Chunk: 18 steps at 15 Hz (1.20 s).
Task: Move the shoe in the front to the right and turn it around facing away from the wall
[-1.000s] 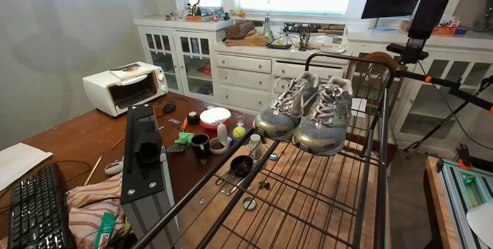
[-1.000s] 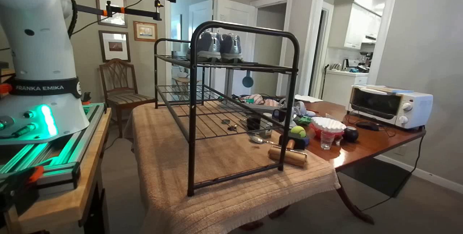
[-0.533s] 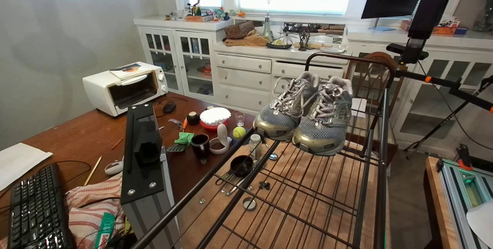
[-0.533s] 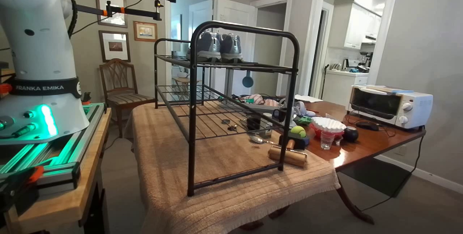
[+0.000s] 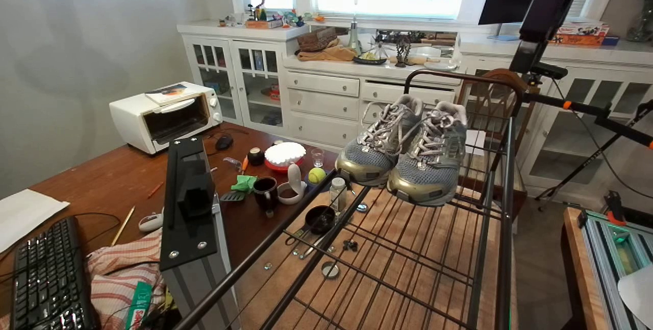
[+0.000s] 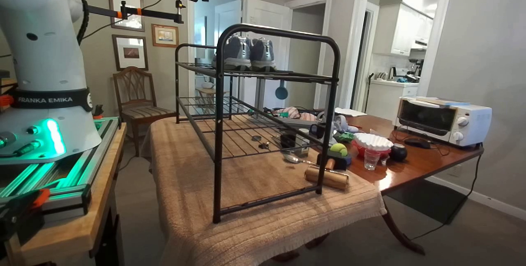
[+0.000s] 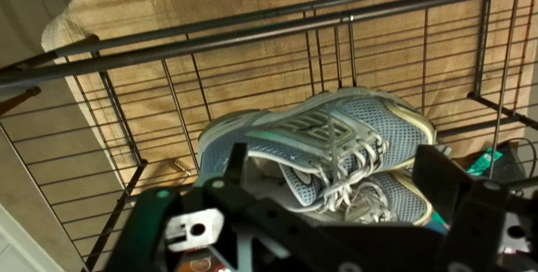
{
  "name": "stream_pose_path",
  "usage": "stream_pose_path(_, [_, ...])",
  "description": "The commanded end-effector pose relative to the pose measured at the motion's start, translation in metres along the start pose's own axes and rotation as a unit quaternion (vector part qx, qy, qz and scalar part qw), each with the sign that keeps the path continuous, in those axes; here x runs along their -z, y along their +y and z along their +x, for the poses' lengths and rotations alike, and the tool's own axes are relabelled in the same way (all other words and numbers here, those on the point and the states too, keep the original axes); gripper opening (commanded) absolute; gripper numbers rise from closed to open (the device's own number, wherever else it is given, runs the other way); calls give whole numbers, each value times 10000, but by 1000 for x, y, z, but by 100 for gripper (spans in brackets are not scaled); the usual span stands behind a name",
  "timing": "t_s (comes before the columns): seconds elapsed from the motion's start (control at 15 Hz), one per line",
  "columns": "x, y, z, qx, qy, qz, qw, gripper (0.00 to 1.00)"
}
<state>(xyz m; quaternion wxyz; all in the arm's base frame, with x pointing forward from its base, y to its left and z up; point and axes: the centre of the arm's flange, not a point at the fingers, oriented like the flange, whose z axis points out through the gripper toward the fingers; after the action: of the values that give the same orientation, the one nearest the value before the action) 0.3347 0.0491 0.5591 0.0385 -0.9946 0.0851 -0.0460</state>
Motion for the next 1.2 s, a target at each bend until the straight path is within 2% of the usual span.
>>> stream_pose_path(0.0, [-3,14,25,264,645,169,9974,100])
stream_pose_path(0.2, [-8,14,38,579,966,303,9932,100])
stream_pose_path(0.33, [-19,10,42,785,1006,358,9912,100])
stream_pose_path(0.67, [-55,0,43,1300,805,363,9876,100])
stream_pose_path(0.93, [-76,-2,44,1760,754,351,9809,100])
stream_pose_path(1.13, [-89,-3,45,1904,693,307,9788,100])
